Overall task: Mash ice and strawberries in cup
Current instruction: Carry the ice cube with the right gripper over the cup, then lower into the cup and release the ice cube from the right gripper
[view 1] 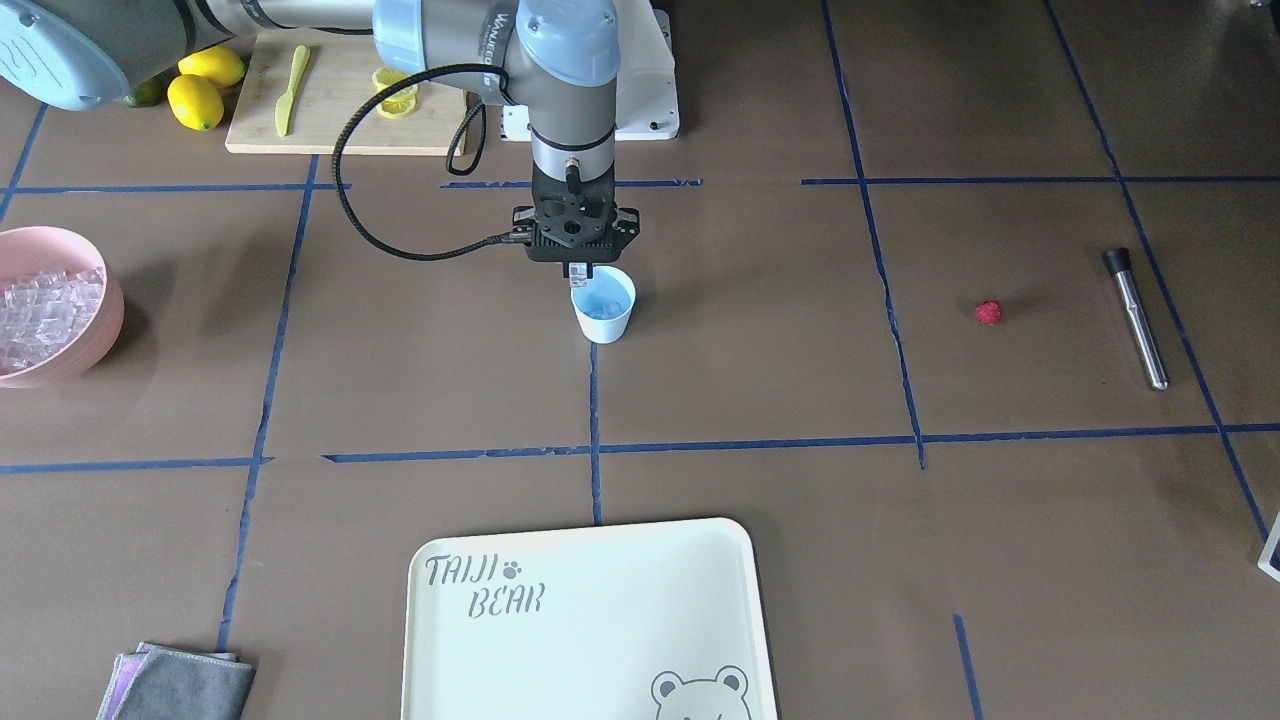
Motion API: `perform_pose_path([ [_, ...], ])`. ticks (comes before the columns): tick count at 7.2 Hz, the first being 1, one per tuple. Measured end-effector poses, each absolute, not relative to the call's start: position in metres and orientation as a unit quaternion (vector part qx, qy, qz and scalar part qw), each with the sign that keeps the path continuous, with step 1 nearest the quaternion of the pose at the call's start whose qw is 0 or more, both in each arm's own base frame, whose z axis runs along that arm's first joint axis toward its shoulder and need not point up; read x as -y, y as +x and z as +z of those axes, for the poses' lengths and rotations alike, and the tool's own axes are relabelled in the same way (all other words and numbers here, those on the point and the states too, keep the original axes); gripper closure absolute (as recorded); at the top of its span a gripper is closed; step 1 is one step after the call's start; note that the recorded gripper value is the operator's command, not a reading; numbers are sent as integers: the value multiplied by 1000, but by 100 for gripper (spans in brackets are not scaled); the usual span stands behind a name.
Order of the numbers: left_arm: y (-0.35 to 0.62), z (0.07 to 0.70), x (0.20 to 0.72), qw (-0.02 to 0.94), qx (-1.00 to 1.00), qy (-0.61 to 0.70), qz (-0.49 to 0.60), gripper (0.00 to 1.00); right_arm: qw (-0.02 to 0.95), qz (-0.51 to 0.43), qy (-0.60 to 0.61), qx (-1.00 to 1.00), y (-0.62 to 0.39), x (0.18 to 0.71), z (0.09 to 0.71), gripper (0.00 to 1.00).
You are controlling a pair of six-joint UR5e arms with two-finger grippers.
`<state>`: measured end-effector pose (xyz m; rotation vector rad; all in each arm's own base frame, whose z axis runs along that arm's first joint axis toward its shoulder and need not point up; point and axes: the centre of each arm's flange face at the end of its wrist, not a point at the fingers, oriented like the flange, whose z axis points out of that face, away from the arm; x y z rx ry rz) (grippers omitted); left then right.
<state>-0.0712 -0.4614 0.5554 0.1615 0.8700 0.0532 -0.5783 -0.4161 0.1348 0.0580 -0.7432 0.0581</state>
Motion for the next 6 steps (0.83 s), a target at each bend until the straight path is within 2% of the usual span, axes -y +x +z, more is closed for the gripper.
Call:
perform_pose_path([
  [2,-71,555,462,903,-421,78,26,0,932,26,29,360,-589,413,135,85],
  [4,-71,555,462,903,-421,79,26,0,932,26,30,360,-590,413,134,59],
  [5,-71,555,462,903,-421,79,26,0,931,25,31,363,-591,413,133,56],
  [6,-71,555,462,903,-421,79,26,0,930,25,33,366,-591,414,131,46],
])
